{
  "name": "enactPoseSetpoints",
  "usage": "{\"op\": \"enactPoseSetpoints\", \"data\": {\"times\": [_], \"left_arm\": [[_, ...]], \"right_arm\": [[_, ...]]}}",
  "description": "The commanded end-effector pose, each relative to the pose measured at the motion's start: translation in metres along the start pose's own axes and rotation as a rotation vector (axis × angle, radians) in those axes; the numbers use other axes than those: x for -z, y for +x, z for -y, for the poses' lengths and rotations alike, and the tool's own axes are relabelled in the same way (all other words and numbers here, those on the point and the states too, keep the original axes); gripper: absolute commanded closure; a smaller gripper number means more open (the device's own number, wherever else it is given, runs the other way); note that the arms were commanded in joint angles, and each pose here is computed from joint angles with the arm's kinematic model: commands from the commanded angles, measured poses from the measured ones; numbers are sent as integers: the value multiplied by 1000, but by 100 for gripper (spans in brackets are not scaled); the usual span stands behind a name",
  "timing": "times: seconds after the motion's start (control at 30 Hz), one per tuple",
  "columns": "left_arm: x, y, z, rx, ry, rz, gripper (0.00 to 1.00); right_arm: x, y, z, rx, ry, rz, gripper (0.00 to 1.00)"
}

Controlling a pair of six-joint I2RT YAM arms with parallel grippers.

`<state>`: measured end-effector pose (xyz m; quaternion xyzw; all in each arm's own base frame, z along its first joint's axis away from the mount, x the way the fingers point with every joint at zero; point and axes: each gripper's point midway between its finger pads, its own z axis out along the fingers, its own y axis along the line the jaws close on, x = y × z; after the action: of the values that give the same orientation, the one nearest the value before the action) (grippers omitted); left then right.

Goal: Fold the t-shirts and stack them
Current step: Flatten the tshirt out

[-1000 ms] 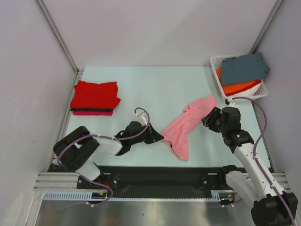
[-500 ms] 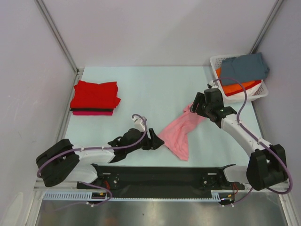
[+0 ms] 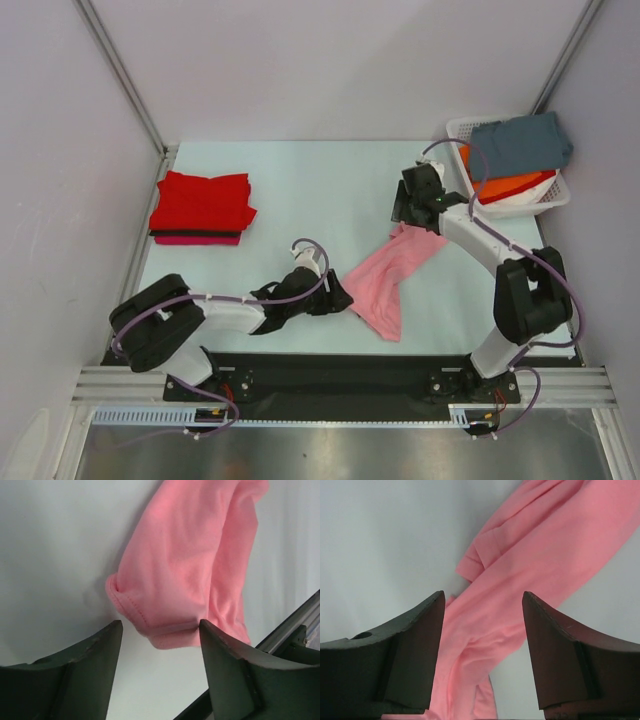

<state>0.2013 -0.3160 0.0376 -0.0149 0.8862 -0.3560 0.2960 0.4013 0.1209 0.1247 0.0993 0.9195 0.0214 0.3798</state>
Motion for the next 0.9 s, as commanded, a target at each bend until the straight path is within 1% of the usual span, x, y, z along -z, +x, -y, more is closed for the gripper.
{"op": "enactPoseSetpoints", "data": {"times": [0.0, 0.03, 0.07, 0.1, 0.2, 0.23, 0.27, 0.3, 0.37, 0.43, 0.47, 0.53, 0.67, 0.83, 0.87], "left_arm": [[-10, -24, 19, 32, 28, 81, 33], [-10, -26, 18, 38, 18, 89, 42], [-11, -26, 16, 41, 5, 93, 47], [-11, -29, 16, 43, 3, 106, 56], [-9, -35, 16, 34, -6, 128, 69], [-8, -36, 16, 25, -9, 134, 78], [-7, -37, 17, 23, -6, 137, 84], [-6, -36, 15, 20, -7, 138, 92], [-4, -38, 18, 11, 7, 147, 99], [-3, -39, 21, -1, 19, 143, 100], [-3, -38, 22, -5, 25, 138, 100], [-2, -38, 25, -7, 38, 137, 100], [2, -39, 29, -17, 56, 137, 100], [9, -38, 22, -16, 47, 150, 100], [9, -39, 23, -19, 47, 152, 100]], "right_arm": [[-6, -14, 2, 56, 84, 26, 33], [-10, -13, 0, 67, 93, 23, 33], [-18, -9, -1, 78, 103, 9, 33], [-20, -11, -3, 89, 111, 2, 34], [-30, -7, -4, 123, 155, -10, 34], [-32, -7, -2, 138, 171, -9, 35], [-35, -4, -2, 148, 182, -19, 36], [-40, 1, 0, 162, 202, -40, 36], [-43, 0, 2, 172, 233, -32, 37], [-51, 1, 0, 169, 237, -26, 38], [-53, 0, -1, 168, 239, -22, 42], [-59, -1, -4, 166, 241, -32, 44], [-67, 0, -9, 175, 232, -30, 45], [-79, 3, -10, 190, 256, -43, 47], [-84, 7, -10, 194, 257, -53, 52]]}}
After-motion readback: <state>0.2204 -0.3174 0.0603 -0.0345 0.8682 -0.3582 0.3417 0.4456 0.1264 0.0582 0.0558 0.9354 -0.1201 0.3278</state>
